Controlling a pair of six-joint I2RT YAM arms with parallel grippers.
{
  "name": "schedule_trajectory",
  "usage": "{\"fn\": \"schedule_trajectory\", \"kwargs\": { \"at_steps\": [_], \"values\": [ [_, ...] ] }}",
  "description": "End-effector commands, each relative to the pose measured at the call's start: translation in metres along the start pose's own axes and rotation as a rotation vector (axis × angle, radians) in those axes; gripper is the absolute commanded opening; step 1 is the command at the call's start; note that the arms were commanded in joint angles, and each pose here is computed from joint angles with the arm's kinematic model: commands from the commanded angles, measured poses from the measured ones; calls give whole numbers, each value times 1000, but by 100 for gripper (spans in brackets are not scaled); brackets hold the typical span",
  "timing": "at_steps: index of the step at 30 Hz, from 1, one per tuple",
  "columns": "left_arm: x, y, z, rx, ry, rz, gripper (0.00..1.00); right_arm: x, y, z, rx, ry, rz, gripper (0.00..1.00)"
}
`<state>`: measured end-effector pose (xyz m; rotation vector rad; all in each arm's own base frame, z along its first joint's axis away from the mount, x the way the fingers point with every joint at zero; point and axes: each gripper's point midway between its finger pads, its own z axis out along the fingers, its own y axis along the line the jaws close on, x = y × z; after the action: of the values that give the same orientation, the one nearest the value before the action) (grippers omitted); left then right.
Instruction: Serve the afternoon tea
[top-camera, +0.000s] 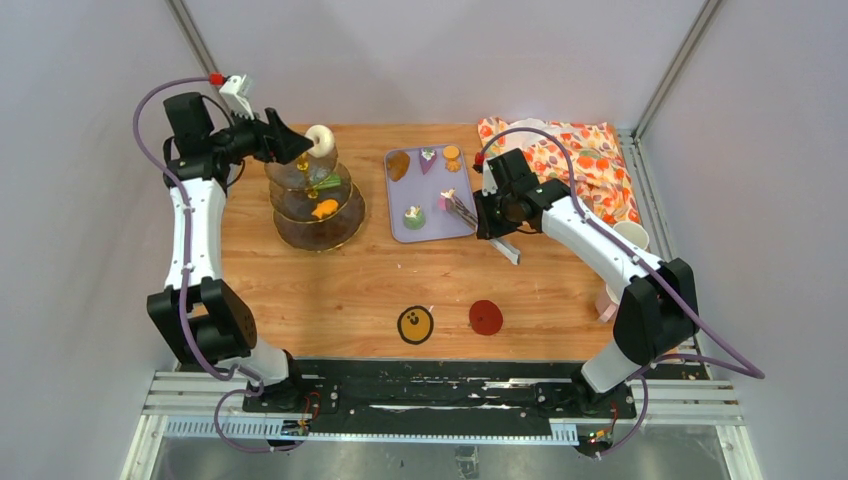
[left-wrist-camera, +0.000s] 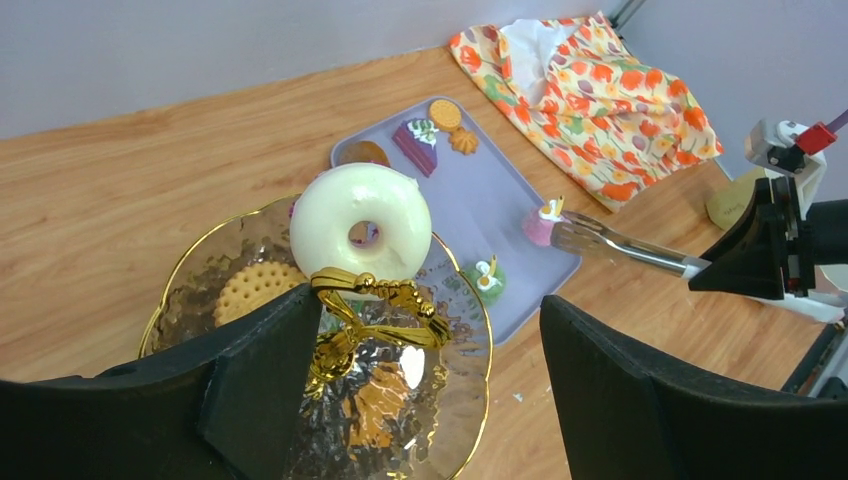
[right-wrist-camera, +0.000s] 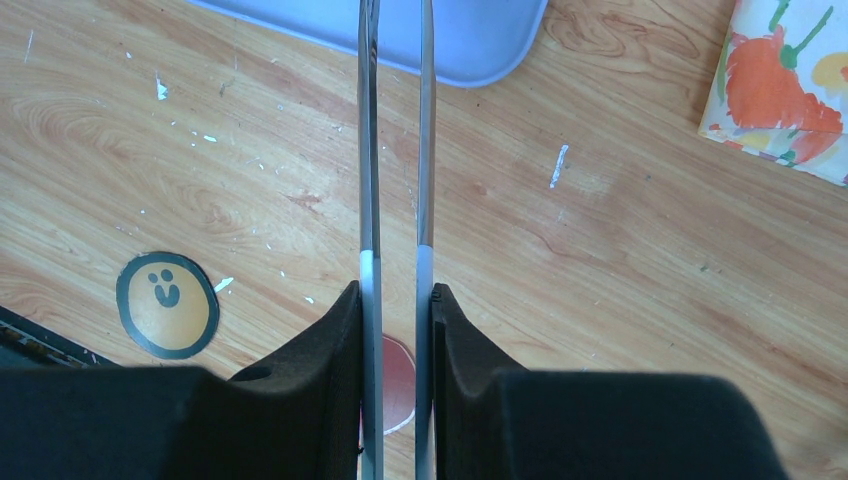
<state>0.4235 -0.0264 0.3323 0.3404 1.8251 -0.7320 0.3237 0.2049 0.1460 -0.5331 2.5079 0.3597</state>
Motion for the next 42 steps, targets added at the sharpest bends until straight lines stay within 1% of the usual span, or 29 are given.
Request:
{"fn": "schedule_trajectory", "kwargs": {
  "at_steps": [1,6,11,15,22,24,28,29,32,38,42],
  "values": [
    [-10,-9,-13,-27,-30,19,84,-13,4,-7,0,-35,-2,1],
    [-9,-8,-22,-87,-27,8,84,-12,6,-8,-9,-38,-4,1],
    [-9,-23,-32,-86,-38,10,84,-13,8,-10,-15,-45,-6,1],
    [-3,-34,-38,-76,-35,-1,84,-13,8,-11,-17,-51,-7,0],
    [-3,-41,-52,-140,-45,7,85,-15,13,-17,-30,-68,-8,1],
    [0,-34,-56,-194,-22,-4,86,-16,15,-18,-33,-73,-9,0],
    [10,-8,-70,-389,16,-52,86,-16,17,-21,-37,-81,-8,0],
    [10,-1,-77,-458,4,-58,86,-16,18,-22,-40,-83,-9,0],
    [10,10,-91,-579,-39,-72,88,-18,22,-28,-48,-100,-10,0],
    [3,26,-108,-730,-137,-132,90,-37,38,-50,-87,-174,-35,1],
    [-3,52,-117,-822,-217,-240,90,-59,60,-70,-135,-242,-69,1]
  ]
}}
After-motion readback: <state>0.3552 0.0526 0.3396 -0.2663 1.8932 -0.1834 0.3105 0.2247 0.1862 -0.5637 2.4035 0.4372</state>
